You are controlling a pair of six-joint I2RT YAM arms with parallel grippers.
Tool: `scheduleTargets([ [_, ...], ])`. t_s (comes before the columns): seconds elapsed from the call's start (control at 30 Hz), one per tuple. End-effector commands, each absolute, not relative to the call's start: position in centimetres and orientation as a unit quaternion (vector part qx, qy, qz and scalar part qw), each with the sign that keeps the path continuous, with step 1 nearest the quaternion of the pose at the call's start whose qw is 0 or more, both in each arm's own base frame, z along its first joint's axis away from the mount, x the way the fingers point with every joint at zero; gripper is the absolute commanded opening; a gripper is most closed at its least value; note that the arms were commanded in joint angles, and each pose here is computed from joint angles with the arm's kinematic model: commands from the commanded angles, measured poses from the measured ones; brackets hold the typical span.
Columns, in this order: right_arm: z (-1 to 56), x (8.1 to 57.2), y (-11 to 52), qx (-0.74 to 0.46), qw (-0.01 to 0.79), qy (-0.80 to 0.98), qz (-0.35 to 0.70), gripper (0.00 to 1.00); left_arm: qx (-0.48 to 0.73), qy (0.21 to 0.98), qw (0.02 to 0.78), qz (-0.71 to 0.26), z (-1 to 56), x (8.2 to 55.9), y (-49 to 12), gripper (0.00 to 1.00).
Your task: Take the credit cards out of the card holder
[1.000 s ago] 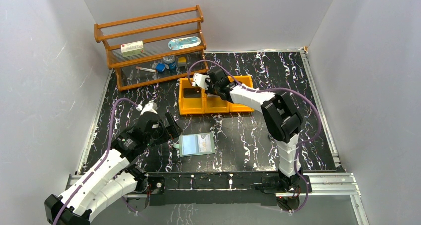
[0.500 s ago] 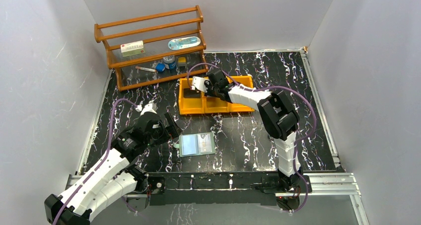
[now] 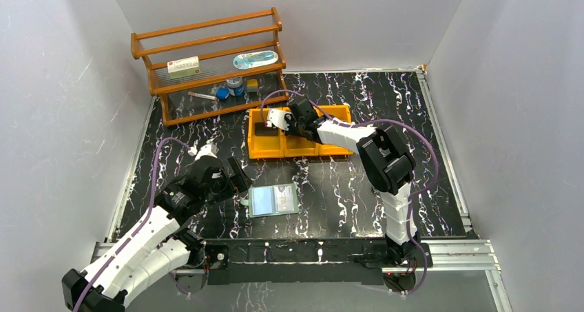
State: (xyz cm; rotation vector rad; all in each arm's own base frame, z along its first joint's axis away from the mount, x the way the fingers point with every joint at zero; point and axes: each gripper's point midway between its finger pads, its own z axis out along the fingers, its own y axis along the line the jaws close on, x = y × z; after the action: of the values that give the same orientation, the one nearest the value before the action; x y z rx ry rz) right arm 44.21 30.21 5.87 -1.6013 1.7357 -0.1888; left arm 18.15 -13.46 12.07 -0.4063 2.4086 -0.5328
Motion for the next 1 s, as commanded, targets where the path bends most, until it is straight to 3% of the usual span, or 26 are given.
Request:
scheduleTargets([
  [0.0,6.9,44.6,30.0,-0.616,0.392,0.679,-0.080,0.35,-0.158,0.918,0.311,-0.190,11.5,17.9,-13.0,0.98],
  [0.37,8.1,45.0,29.9,-0.578,0.404,0.705,-0.071,0.41,-0.158,0.920,0.305,-0.189,11.2,17.8,-13.1,0.98],
  [0.63,14.2,44.6,31.0,-0.513,0.478,0.712,-0.025,0.50,-0.154,0.920,0.305,-0.193,11.4,17.9,-13.3,0.98],
  [0.83,20.6,40.9,30.9,-0.381,0.545,0.741,0.096,0.54,-0.143,0.920,0.301,-0.207,11.7,18.1,-14.2,0.98],
  [0.97,21.2,35.9,30.6,-0.230,0.518,0.787,0.242,0.68,-0.126,0.917,0.303,-0.229,12.4,18.5,-15.2,0.98],
])
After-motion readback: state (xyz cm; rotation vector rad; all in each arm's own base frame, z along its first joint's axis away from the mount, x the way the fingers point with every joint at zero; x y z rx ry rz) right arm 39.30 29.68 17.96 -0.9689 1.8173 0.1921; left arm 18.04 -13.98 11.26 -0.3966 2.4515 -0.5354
